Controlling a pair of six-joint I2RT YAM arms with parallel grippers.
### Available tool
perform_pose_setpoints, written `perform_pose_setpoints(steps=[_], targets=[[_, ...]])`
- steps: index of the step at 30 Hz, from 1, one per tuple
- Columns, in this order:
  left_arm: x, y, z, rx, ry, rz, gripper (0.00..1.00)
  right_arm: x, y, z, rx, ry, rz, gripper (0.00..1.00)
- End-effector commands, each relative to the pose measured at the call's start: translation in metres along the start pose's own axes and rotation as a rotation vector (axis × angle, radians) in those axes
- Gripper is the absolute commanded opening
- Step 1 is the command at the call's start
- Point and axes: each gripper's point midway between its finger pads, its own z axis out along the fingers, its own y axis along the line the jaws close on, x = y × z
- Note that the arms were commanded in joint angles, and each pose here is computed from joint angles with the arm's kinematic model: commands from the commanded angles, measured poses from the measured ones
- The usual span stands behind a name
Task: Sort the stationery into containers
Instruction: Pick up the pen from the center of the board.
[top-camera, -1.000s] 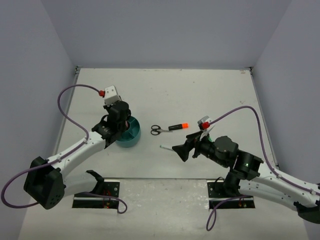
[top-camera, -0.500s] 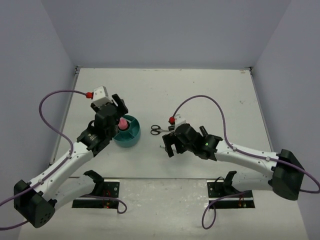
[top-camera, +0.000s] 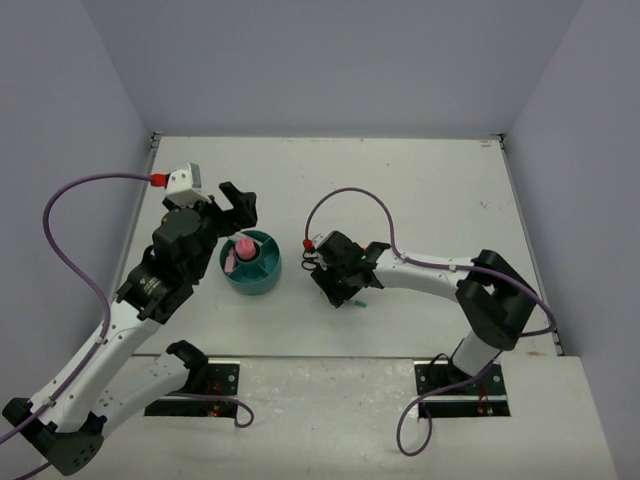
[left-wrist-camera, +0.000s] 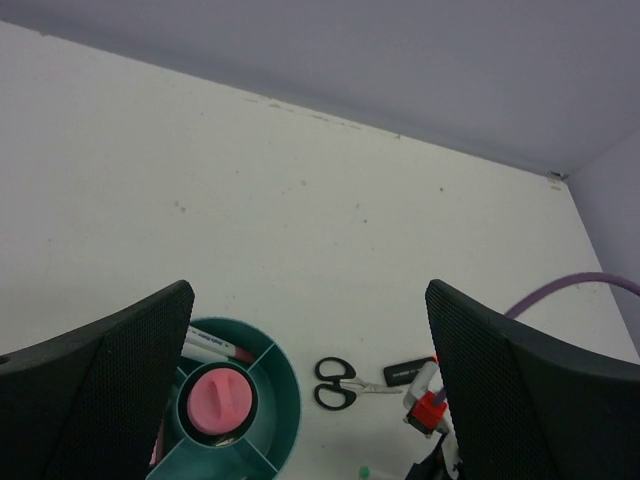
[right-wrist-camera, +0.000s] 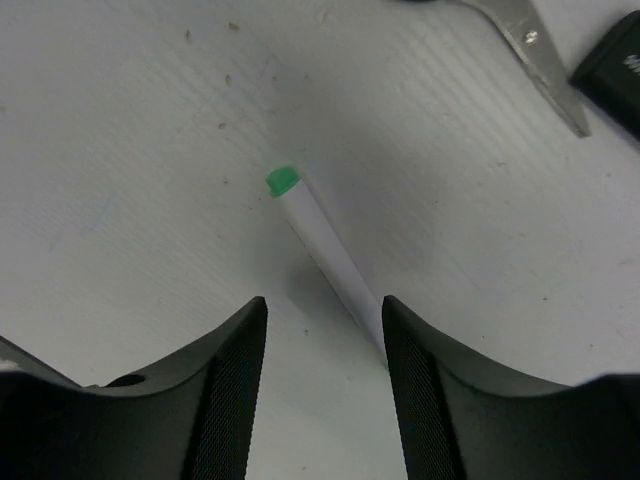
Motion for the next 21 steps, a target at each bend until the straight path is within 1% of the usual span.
perform_pose_setpoints(steps=[1,3,6,7,8,10,12,13,15,16,18,19,20,21], targets=[[0.000,-0.007,-0.008,0.063,0.027,0.037,1.00,0.018,-0.001,0.008,-0.003,0.126,-0.018,0.50],[0.001,-0.010,-0.009,0.078,0.034,0.036,1.00,0.025,-0.006,0.011,0.027,0.160,-0.002,0.48],[0.001,-0.014,-0.009,0.098,0.040,0.035,1.00,0.033,-0.006,0.014,0.041,0.190,0.010,0.39],[0.001,-0.015,-0.009,0.103,0.040,0.034,1.00,0.036,-0.007,0.016,0.053,0.200,0.008,0.33],[0.001,-0.017,-0.009,0.111,0.041,0.032,1.00,0.037,-0.008,0.016,0.073,0.203,-0.002,0.23],[0.002,-0.018,-0.009,0.120,0.044,0.029,1.00,0.038,-0.006,0.013,0.082,0.188,-0.014,0.16],[0.003,-0.021,-0.010,0.137,0.048,0.026,1.00,0.030,-0.002,0.006,0.067,0.143,-0.016,0.09],[0.003,-0.024,-0.011,0.153,0.052,0.024,1.00,0.027,0.000,0.000,0.064,0.114,-0.016,0.07],[0.003,-0.033,-0.014,0.198,0.063,0.019,1.00,0.012,0.003,-0.015,0.044,0.020,-0.012,0.00],[0.005,-0.042,-0.016,0.248,0.078,0.015,1.00,0.006,0.005,-0.022,0.037,-0.021,-0.011,0.00],[0.007,-0.056,-0.020,0.326,0.100,0.004,1.00,-0.015,0.011,-0.048,-0.006,-0.158,-0.003,0.00],[0.008,-0.070,-0.025,0.404,0.113,-0.004,1.00,-0.022,0.016,-0.058,-0.034,-0.199,-0.004,0.00],[0.010,-0.071,-0.024,0.409,0.121,-0.007,1.00,-0.025,0.016,-0.067,-0.043,-0.231,-0.004,0.00],[0.014,-0.085,-0.028,0.483,0.146,-0.021,1.00,-0.037,0.024,-0.084,-0.089,-0.310,-0.010,0.00]])
